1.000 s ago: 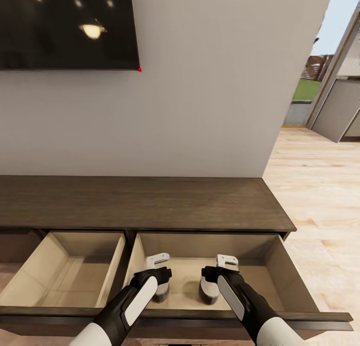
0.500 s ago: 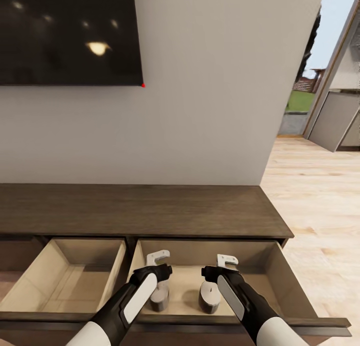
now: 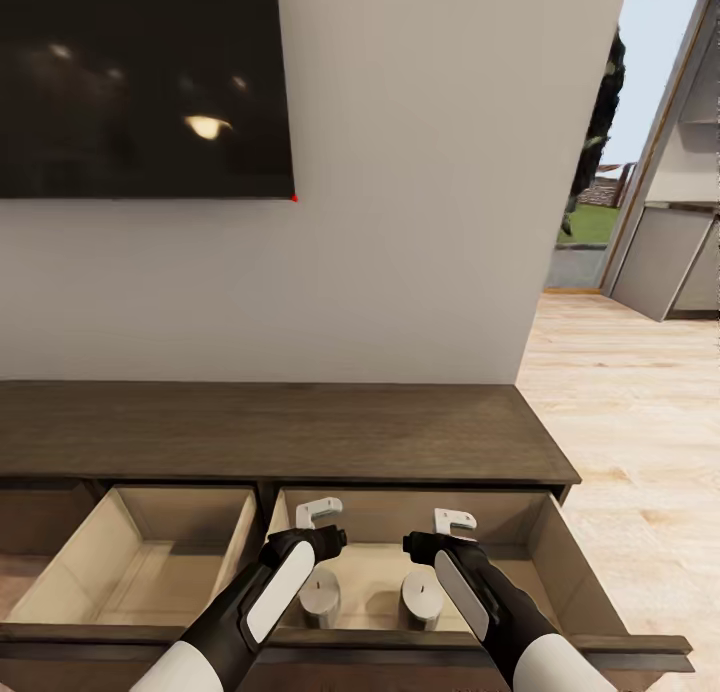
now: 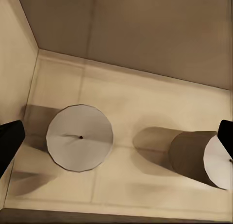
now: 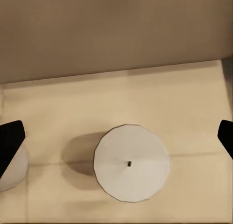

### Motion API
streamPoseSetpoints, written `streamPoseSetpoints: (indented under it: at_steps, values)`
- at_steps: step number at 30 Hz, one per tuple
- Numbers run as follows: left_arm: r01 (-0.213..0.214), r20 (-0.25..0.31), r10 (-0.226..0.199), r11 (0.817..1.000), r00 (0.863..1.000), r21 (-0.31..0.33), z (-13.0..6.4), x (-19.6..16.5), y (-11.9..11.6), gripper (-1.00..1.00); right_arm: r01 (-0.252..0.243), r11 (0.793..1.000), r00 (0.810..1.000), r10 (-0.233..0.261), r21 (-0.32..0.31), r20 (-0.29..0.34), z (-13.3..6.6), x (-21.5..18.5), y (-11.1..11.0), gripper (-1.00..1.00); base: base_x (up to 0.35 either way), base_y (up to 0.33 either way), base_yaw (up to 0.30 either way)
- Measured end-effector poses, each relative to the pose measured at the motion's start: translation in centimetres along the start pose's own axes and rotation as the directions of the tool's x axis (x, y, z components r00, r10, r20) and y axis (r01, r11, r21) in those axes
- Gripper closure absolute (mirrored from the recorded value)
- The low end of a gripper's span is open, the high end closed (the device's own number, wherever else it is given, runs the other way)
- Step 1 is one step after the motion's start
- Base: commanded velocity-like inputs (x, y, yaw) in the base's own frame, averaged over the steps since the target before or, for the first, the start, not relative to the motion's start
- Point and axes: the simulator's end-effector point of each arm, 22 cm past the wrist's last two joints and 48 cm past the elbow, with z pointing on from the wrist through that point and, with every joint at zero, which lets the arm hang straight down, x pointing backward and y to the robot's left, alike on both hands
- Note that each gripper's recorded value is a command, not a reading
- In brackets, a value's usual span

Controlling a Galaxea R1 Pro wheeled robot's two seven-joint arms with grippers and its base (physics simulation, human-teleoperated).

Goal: Place each of the two pumpkins and all three candles from the living room inside a cabinet in the living room (use any cabinet), then make sure every cabinet is closed, and position the cauldron so it is next to a table in the living room.

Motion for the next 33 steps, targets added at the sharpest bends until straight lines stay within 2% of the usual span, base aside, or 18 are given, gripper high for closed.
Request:
streamPoseSetpoints:
  at_steps: [20, 33]
  values:
    - [-0.01, 0.079, 0.008, 1.0, 0.997, 0.016, -3.2, -3.1, -1.0, -1.0, 0.006, 0.999, 0.996, -0.002, -0.037, 0.093, -3.4, -4.1, 1.3, -1.0, -0.024, 0.009, 0.0]
    - [-0.008, 0.081, 0.007, 1.0, 0.997, 0.011, -5.1, -5.5, -1.3, -1.0, 0.017, 0.998, 0.996, -0.012, -0.064, 0.091, -6.3, -7.6, 2.8, -1.0, -0.043, 0.017, 0.0]
